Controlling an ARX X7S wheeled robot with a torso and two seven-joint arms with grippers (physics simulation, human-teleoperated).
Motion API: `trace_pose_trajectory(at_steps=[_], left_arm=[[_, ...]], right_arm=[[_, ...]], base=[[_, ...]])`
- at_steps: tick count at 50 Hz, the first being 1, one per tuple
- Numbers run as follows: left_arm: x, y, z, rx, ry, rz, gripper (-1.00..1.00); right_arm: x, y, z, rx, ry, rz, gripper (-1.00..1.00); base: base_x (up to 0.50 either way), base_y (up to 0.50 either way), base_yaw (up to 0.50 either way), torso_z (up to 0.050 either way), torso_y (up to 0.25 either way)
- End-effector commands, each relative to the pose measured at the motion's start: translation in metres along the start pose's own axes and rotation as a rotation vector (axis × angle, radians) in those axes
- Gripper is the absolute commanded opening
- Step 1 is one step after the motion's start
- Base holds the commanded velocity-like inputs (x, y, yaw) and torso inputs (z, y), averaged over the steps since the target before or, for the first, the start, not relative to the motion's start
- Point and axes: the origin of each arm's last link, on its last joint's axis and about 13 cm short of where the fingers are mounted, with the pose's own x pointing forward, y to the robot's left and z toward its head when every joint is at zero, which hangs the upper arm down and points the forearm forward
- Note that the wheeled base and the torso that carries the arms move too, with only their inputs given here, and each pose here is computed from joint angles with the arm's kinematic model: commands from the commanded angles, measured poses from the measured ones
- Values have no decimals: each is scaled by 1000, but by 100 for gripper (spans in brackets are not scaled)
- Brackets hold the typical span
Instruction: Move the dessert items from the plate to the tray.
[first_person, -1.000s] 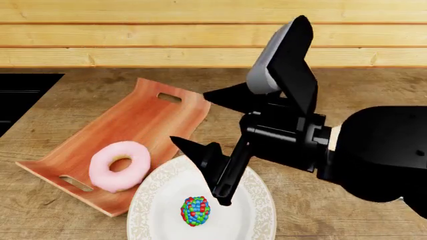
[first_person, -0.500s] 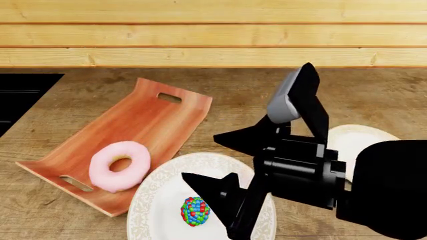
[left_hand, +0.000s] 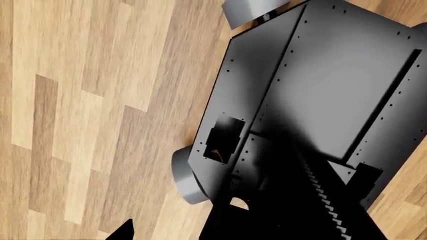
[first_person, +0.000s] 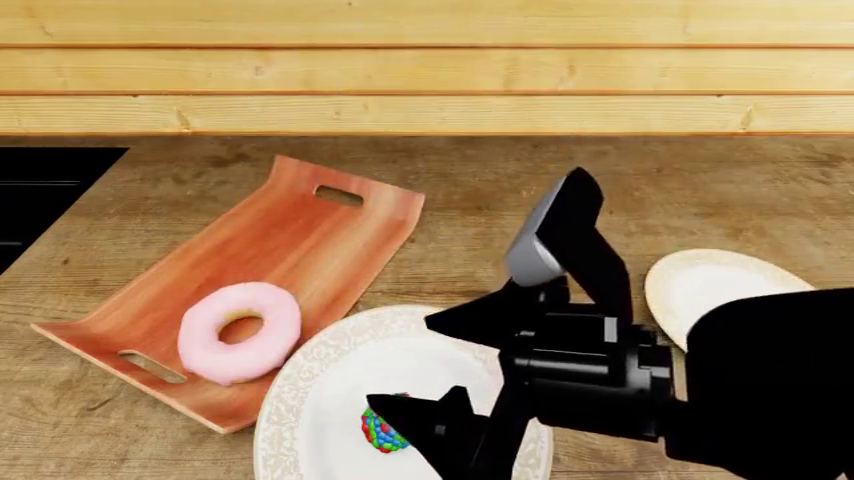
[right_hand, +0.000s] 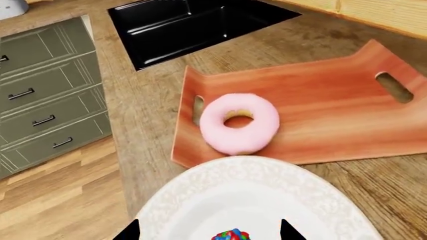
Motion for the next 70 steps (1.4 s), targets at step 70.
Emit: trace_pose_trajectory(at_steps=[70], left_arm=[[-1, 0, -4, -22, -5, -3, 100]], right_arm=[[42, -11, -34, -139, 161, 37, 100]], base=[[0, 0, 0, 0, 0]])
